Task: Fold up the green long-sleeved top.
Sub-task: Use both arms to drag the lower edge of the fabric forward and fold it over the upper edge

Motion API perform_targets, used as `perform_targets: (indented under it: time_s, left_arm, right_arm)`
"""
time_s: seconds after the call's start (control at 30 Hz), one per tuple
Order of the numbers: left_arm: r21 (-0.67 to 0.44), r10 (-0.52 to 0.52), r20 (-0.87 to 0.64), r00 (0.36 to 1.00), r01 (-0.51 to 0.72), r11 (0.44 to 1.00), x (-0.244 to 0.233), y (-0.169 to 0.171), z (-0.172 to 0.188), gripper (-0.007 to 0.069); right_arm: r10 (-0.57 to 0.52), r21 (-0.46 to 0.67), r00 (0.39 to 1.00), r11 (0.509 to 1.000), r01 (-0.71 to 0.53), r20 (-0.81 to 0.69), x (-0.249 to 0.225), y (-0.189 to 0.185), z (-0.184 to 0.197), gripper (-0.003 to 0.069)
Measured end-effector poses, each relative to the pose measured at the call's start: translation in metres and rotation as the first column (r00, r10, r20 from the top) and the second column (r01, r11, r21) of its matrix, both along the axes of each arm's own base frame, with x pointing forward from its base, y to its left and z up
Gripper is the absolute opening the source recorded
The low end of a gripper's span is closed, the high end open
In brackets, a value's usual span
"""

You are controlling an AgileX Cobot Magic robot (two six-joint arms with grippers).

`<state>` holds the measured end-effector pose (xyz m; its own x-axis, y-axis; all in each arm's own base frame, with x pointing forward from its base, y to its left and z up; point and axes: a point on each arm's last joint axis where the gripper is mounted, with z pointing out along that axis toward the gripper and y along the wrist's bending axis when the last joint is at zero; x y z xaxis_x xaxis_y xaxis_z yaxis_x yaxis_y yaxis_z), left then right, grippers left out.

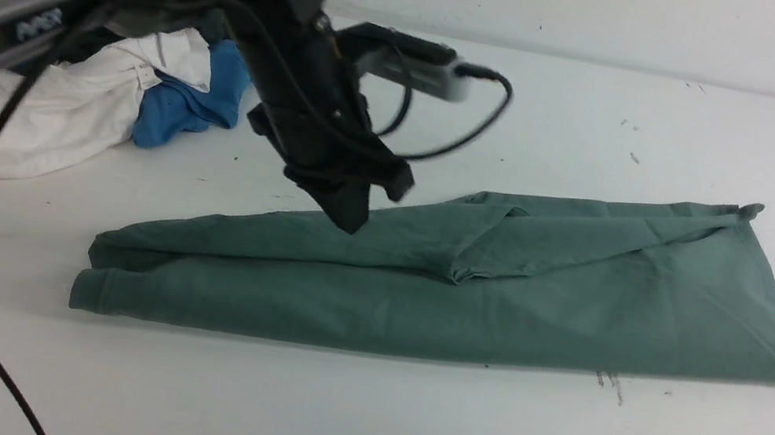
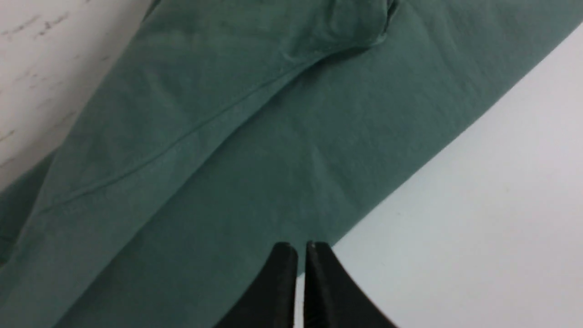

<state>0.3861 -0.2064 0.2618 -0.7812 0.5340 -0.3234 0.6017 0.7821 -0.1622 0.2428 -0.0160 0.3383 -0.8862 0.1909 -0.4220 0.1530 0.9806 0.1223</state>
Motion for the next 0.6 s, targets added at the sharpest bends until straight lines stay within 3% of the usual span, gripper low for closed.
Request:
perform_targets:
  time_s: [0.1,0.37,0.6]
  left_arm:
    - [0.052,-0.065,0.082,0.994,0.06,0.997,-0.004,-0.022,-0.005,0.0083]
    - [0.119,-0.229,0.229,0.946,0.207,0.971,-0.018,-0.087,-0.039,0.0309]
    - [0.18,-0.267,0.263,0.927,0.225,0.958,-0.007,-0.093,-0.071,0.0351]
  right_arm:
    - [-0.001,0.0,1.0,1.0,0.001,-0.003,-0.015,0.001,-0.008,-0.0013]
    - [0.036,-0.009,0.998,0.999,-0.037,-0.058,-0.03,0.003,-0.029,-0.0014]
    - [0.038,-0.005,0.999,0.999,-0.038,-0.038,-0.029,0.004,-0.029,-0.0014]
